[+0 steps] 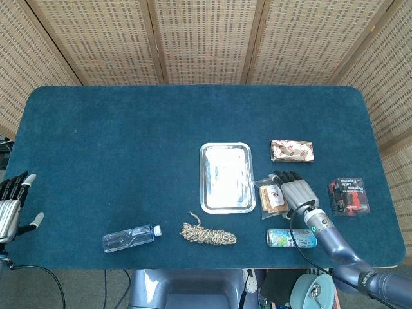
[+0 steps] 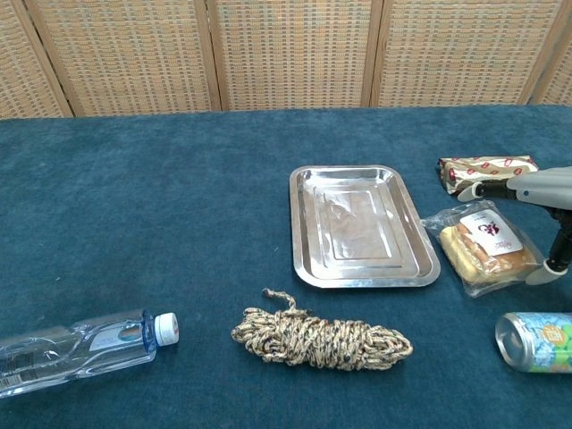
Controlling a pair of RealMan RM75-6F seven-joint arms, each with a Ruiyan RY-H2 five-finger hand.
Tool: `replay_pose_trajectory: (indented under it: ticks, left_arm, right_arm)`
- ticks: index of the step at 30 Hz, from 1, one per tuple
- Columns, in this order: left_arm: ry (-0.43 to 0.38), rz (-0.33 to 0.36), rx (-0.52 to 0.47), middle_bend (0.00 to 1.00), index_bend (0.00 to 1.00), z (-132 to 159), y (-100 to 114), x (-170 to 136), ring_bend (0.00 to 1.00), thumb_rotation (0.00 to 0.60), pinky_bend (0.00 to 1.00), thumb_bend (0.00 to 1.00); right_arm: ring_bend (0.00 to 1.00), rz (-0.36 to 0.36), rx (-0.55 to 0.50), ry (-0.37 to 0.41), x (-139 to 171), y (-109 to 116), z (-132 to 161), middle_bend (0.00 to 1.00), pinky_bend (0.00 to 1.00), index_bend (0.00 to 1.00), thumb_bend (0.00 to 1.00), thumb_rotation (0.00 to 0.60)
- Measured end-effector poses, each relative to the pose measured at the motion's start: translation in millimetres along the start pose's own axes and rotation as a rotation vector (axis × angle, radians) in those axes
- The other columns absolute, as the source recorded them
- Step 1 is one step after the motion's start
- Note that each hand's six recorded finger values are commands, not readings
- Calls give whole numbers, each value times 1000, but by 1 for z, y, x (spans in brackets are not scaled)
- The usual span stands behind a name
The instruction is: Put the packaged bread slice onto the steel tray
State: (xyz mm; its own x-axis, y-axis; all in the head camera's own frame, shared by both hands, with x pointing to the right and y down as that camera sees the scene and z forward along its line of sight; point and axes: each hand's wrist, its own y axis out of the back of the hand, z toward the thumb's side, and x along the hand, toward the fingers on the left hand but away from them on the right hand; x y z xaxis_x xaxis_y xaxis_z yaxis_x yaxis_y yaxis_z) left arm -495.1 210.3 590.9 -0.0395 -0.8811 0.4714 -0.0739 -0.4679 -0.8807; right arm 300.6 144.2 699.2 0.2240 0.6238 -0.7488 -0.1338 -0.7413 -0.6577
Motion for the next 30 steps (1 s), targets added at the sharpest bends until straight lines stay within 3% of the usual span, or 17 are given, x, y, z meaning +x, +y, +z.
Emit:
replay_pose_trajectory:
  ticks: [15, 18, 23, 30]
  left_arm:
    - [10, 5, -8, 0, 0, -6, 0, -3, 0, 600, 0, 317]
    - [11, 5, -9, 0, 0, -7, 0, -4, 0, 600, 0, 317]
    - [12, 5, -10, 0, 0, -8, -1, -4, 0, 600, 0, 317]
    - [11, 11, -13, 0, 0, -9, 1, -6, 0, 600, 0, 317]
  right_arm:
    - [12, 20, -9, 3, -7, -16, 0, 29, 142, 48, 122, 600]
    - [78, 17, -6, 8, -8, -17, 2, 97, 228, 112, 132, 600]
    - [270, -3, 7, 9, -9, -16, 2, 322, 413, 320, 140, 600]
    - [376, -35, 30, 15, -9, -15, 5, 438, 519, 426, 144, 600]
